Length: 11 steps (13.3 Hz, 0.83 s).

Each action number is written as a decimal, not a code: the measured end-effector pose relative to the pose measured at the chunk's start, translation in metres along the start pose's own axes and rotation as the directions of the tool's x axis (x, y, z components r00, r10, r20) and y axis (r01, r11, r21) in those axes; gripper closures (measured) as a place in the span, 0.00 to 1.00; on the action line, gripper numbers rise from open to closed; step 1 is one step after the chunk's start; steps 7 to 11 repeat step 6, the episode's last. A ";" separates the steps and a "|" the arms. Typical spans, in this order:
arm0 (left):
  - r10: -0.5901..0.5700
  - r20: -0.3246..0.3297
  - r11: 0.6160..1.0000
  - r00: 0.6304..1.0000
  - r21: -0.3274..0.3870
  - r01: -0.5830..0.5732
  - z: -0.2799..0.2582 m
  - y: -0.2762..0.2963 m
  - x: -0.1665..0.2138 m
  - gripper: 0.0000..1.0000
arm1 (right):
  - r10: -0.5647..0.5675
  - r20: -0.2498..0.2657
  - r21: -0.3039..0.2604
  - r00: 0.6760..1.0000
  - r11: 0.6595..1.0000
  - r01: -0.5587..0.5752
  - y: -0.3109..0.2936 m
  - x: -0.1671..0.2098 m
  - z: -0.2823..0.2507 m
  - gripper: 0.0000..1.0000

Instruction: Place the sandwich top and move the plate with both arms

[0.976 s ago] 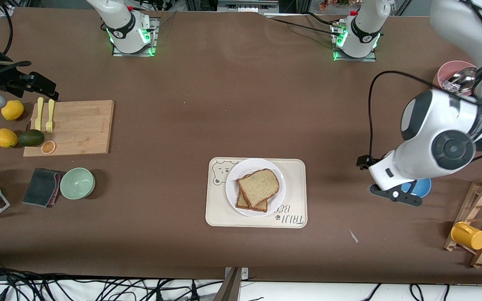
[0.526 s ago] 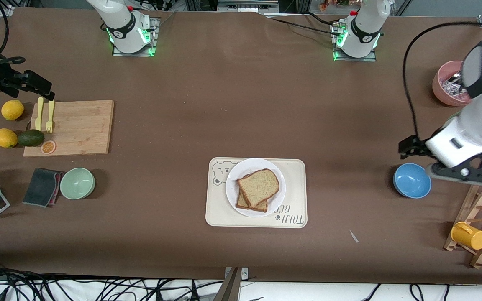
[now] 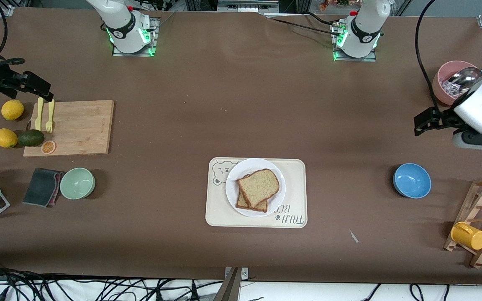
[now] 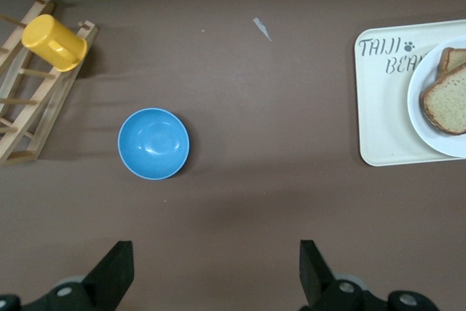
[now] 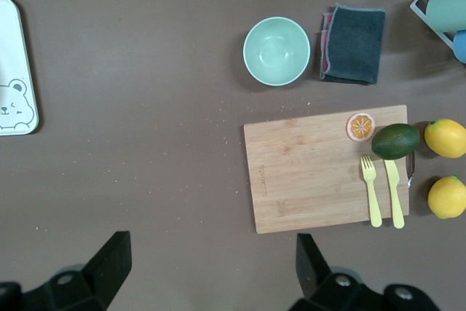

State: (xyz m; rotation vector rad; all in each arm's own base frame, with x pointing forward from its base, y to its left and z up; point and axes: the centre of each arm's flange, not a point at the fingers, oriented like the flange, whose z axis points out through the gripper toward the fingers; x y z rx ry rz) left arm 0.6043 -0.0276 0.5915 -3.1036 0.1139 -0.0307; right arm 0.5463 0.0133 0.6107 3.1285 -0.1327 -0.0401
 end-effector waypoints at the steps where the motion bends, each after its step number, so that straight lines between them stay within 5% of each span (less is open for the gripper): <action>1: -0.016 0.002 1.000 1.000 0.004 0.016 0.001 -0.008 -0.015 0.00 | 0.005 0.000 0.000 1.000 1.000 -0.005 0.000 0.000 0.000 0.00; 4: -0.017 0.011 1.000 1.000 0.010 0.017 0.001 -0.004 -0.049 0.00 | 0.008 0.001 -0.001 1.000 1.000 -0.008 0.000 0.000 0.001 0.00; 11: 0.005 0.004 1.000 1.000 0.010 -0.005 0.000 0.010 -0.054 0.00 | 0.008 0.001 -0.001 1.000 1.000 -0.008 0.000 0.000 0.000 0.00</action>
